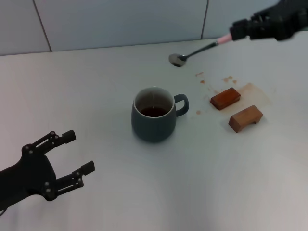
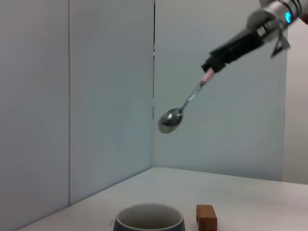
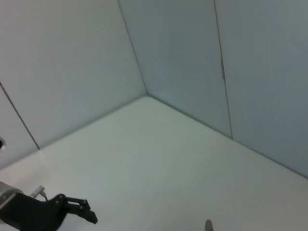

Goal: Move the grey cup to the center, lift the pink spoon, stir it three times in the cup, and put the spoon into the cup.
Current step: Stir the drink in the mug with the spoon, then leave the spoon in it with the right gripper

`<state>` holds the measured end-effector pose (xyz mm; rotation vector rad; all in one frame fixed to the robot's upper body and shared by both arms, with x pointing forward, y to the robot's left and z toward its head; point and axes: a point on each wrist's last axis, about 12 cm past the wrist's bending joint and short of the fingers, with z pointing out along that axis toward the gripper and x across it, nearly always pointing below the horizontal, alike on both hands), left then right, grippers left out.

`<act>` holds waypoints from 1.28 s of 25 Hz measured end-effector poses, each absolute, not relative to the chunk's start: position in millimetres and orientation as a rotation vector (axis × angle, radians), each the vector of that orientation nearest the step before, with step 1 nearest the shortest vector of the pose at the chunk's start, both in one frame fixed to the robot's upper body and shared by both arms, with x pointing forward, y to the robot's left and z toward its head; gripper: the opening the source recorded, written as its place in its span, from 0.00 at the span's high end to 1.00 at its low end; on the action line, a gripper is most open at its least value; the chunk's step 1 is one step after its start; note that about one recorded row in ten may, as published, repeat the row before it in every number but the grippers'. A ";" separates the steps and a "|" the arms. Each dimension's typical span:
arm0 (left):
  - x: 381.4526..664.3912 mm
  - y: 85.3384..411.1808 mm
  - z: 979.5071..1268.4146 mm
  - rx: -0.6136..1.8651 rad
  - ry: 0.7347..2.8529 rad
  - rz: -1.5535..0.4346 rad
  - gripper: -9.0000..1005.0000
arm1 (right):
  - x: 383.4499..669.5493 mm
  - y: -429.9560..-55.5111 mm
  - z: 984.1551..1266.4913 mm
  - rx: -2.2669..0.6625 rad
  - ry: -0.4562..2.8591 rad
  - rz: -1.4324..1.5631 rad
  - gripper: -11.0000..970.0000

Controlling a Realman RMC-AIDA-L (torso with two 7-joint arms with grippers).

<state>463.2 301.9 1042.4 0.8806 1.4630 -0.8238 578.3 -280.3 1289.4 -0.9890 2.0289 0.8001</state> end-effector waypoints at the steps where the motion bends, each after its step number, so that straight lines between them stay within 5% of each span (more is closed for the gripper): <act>1: 463.0 301.8 1042.2 0.882 1.464 -0.825 0.17 | 578.3 -280.3 1289.4 -0.989 2.029 0.800 0.86; 12: 462.8 298.7 1041.5 0.886 1.462 -0.836 0.17 | 616.0 -218.3 1310.9 -1.077 2.263 0.649 0.86; 32: 466.8 293.5 1041.5 0.890 1.458 -0.845 0.17 | 654.0 -124.6 1254.3 -1.312 2.422 0.476 0.86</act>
